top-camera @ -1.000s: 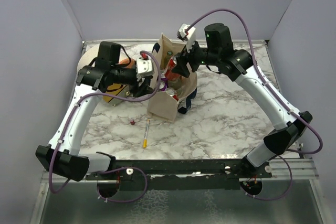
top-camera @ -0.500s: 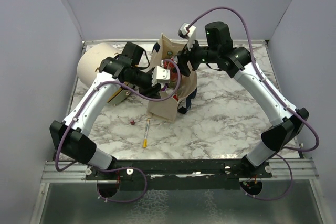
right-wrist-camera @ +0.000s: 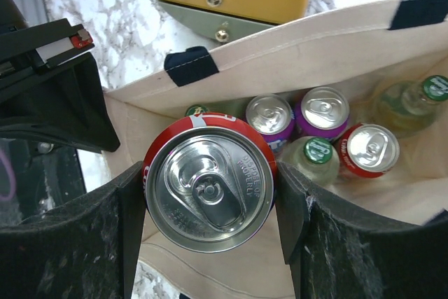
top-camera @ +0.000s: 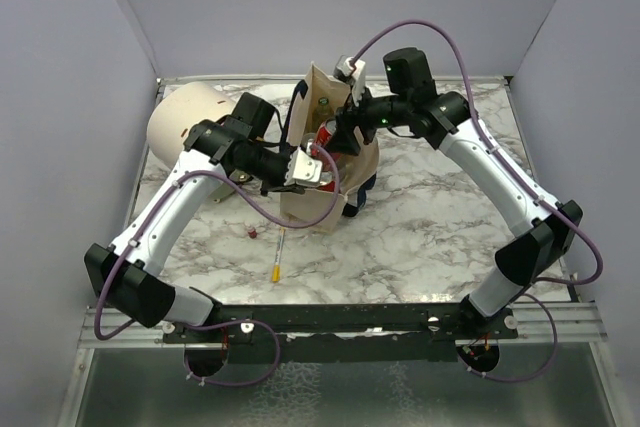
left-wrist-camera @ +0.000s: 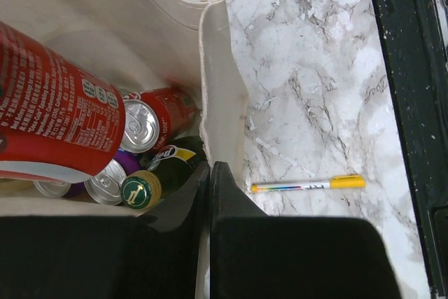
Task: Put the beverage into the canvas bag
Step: Place the drink in the canvas bag.
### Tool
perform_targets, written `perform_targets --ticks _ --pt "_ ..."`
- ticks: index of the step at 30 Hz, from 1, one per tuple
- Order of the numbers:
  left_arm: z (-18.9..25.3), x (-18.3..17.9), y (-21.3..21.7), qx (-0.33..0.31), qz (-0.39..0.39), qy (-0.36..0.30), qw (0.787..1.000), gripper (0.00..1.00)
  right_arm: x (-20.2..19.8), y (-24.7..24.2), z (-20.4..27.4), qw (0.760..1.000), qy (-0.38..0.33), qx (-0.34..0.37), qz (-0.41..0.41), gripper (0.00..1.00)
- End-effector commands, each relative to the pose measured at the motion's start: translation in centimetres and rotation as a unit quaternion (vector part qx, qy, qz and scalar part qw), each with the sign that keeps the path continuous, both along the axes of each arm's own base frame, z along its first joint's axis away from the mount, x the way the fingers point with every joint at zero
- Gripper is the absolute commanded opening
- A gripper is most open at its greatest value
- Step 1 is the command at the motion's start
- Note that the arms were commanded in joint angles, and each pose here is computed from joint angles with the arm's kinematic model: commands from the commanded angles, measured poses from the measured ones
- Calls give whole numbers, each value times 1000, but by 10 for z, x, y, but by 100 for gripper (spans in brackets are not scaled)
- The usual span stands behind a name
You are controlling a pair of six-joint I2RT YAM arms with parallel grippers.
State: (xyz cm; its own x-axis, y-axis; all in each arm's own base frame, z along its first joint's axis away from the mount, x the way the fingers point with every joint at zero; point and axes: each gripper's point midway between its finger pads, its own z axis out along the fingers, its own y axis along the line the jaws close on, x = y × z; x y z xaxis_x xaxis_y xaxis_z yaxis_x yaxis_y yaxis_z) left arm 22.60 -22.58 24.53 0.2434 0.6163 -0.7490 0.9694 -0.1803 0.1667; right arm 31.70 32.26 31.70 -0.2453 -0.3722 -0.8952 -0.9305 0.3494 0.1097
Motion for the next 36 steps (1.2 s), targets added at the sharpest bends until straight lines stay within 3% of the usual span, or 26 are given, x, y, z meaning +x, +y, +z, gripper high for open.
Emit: perform_targets --ticks 1,17,36 --pt "11 -29 -1 -29 -60 -21 998 0 -17 17 14 996 -4 43 79 1" --pt "6 -29 2 -17 -82 -42 996 0 -55 34 -49 967 118 36 222 1" --pt "33 -19 -9 -60 -45 -44 996 0 -72 40 -106 965 158 -32 207 1"
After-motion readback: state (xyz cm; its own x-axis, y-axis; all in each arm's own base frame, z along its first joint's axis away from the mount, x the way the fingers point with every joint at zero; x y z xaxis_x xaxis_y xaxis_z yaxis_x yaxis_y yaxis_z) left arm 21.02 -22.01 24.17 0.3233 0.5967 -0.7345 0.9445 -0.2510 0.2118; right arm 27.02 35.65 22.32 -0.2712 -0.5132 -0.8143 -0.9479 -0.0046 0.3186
